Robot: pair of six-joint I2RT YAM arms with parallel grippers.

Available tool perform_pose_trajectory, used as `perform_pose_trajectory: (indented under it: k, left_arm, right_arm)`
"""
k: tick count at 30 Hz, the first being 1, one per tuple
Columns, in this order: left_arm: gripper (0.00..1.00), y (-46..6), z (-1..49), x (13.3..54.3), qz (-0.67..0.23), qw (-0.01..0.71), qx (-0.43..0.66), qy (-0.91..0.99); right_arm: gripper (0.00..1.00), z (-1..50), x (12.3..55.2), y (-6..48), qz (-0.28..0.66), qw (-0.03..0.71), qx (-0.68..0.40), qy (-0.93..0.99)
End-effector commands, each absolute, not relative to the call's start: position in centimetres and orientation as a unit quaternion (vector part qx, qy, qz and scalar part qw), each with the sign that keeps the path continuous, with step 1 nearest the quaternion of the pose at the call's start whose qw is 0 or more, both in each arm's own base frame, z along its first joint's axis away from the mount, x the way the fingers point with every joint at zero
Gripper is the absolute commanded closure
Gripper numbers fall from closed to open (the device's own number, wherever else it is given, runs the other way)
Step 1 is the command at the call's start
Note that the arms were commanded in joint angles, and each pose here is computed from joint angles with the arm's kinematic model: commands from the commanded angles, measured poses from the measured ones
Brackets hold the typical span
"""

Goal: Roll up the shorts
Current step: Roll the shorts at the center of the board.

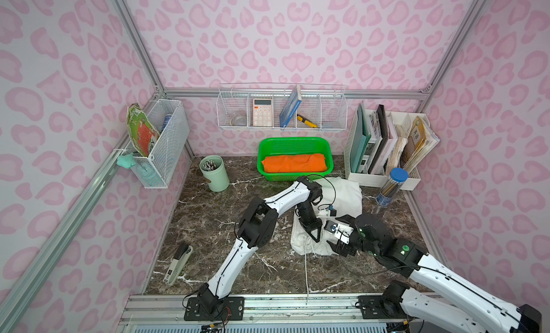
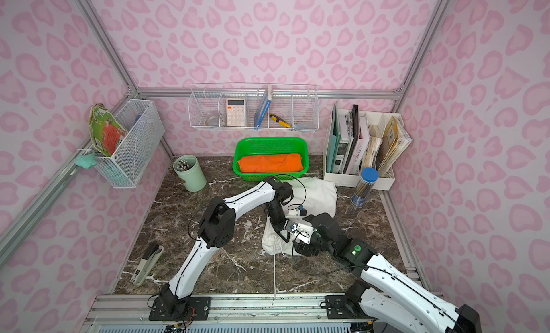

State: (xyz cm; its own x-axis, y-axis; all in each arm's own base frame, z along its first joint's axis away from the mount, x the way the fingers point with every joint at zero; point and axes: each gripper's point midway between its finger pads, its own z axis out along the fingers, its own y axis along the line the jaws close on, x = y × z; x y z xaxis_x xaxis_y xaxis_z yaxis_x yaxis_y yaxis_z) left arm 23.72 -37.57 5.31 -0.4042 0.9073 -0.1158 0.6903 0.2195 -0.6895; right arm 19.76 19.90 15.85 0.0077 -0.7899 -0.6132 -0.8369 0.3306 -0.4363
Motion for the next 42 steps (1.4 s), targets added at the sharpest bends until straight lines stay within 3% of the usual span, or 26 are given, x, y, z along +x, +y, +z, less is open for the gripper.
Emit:
perform_pose_trajectory:
  k: [1, 6, 11, 17, 31, 42]
  left_arm:
    - [0.87, -37.3, 4.9, 23.3, 0.357, 0.182, -0.513, -0.759]
    - [0.86, -37.0, 3.8, 23.9, 0.367, 0.194, -0.496, -0.763]
    - [0.85, -37.2, 3.4, 24.3, 0.372, 0.198, -0.487, -0.765]
    - [0.83, -37.1, 3.2, 24.2, 0.373, 0.203, -0.484, -0.766]
    - [0.73, -37.1, 3.0, 24.3, 0.375, 0.206, -0.479, -0.767]
    - [0.72, -36.9, 2.8, 24.7, 0.381, 0.207, -0.469, -0.77]
  right_arm:
    - [0.08, 13.2, 19.1, 18.7, -0.023, 0.374, -0.646, 0.665]
    - [0.05, 13.0, 18.4, 20.1, -0.026, 0.407, -0.675, 0.615]
    - [0.01, 10.4, 16.8, 21.4, -0.034, 0.382, -0.725, 0.572]
    - [0.01, 9.3, 18.2, 21.4, -0.074, 0.419, -0.714, 0.556]
    - [0.09, 6.0, 20.1, 20.3, -0.037, 0.363, -0.723, 0.586]
    - [0.02, 4.1, 18.7, 20.3, -0.018, 0.345, -0.73, 0.589]
